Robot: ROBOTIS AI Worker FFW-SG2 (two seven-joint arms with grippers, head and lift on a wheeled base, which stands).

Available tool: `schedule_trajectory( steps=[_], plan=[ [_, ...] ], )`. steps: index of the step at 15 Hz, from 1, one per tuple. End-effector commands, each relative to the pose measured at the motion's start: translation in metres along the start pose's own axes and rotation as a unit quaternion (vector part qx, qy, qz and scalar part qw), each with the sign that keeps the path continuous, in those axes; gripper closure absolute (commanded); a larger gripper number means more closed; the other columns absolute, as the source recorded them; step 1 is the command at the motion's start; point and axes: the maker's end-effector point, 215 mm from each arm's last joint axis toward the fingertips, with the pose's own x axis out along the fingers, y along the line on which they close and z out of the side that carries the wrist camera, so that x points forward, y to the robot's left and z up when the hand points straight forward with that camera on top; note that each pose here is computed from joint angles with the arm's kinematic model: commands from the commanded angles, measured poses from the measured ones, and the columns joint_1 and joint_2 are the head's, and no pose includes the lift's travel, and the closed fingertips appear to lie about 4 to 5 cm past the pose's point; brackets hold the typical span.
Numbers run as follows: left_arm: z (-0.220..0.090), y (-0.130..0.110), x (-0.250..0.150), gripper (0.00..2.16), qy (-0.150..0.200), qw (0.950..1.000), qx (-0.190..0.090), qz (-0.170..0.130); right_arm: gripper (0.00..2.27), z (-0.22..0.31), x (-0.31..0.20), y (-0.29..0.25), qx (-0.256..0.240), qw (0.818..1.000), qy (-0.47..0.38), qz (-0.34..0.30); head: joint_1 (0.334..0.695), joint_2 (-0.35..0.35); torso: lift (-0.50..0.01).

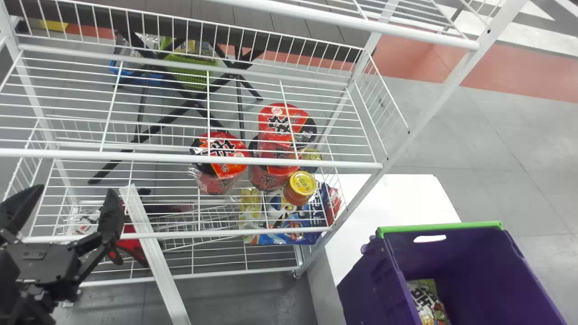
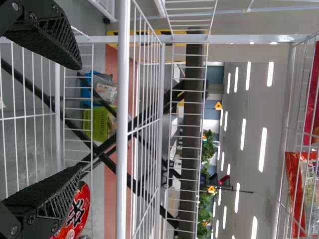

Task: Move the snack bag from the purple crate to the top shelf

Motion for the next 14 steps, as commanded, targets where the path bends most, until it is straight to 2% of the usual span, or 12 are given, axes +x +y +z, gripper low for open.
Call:
schedule_trajectory(
  steps=[1,14],
  plan=[
    [-0.001,0.000,0.000,0.10,0.001,1.0000,0.000,0.000,1.65,0.005,-0.005,-0.002,-0.002,1.000,-0.007,-0.005,0.695,-0.350,-0.381],
    [0.001,0.000,0.001,0.10,-0.003,1.0000,-0.001,0.002,1.65,0.020,-0.030,-0.016,-0.004,0.999,-0.032,-0.027,0.695,-0.350,-0.329]
  ],
)
